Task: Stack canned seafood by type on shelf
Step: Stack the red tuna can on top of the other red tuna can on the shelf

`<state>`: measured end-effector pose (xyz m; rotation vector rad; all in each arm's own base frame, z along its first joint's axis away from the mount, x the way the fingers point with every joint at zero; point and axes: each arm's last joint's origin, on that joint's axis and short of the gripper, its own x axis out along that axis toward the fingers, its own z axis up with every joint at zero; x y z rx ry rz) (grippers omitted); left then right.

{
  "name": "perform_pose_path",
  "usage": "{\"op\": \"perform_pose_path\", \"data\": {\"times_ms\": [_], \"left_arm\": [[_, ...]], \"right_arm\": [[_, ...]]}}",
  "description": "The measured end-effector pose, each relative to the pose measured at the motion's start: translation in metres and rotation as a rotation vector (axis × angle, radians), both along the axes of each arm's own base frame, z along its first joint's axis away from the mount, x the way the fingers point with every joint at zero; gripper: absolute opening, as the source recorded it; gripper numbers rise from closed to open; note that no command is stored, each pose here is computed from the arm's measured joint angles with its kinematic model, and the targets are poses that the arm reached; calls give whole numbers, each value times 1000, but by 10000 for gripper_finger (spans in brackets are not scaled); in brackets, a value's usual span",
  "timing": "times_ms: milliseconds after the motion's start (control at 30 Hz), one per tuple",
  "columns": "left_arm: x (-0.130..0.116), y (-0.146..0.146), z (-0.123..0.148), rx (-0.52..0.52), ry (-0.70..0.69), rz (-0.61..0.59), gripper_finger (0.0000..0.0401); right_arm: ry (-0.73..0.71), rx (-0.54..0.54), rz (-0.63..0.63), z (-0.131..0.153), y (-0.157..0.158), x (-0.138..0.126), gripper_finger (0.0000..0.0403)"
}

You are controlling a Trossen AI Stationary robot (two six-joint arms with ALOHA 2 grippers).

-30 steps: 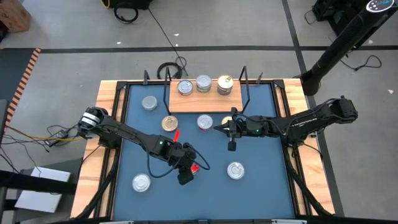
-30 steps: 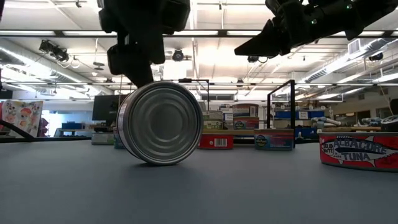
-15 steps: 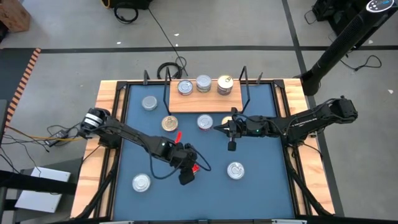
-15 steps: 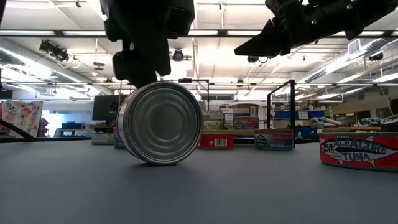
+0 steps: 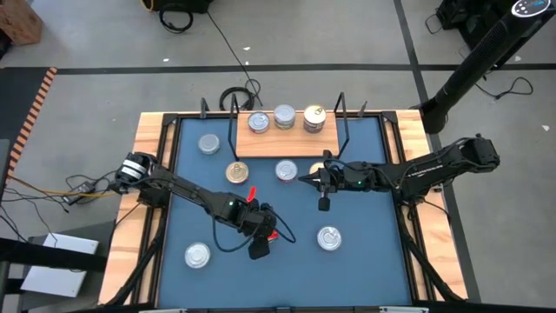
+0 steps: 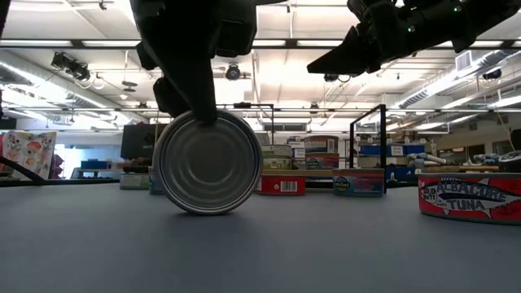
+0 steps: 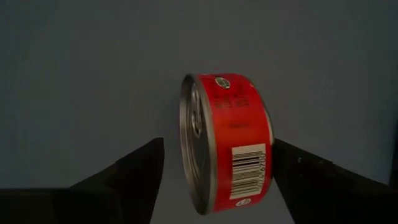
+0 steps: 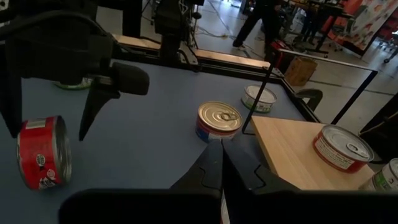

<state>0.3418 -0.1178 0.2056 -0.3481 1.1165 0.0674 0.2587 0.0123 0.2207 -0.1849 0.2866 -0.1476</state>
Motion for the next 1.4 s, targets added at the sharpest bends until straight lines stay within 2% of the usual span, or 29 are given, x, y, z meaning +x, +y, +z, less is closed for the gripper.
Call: {"op": "perform_pose_path", "data": {"times_ms": [367,467,567,667,833,967,1133,1400], "left_arm": [[0,0,0,43,-11,-95,156],[1,0,7,77,1,-128,140],[4,1,26,197,-8,-154,140],[4,11,51,417,21,-155,140],[5,45,84,773,85,-73,140],[7,80,88,952,170,-19,140],[10,137,88,1040,269,91,140],[18,219,88,1040,271,200,140]], "right_arm": [[0,0,-1,0,0,0,11],[0,0,-1,0,0,0,13],[1,0,-1,0,0,0,11],[1,0,-1,0,0,0,10],[1,0,-1,0,0,0,12],[2,-4,0,0,0,0,10],[4,-11,2,0,0,0,11],[6,-26,6,0,0,0,10]]}}
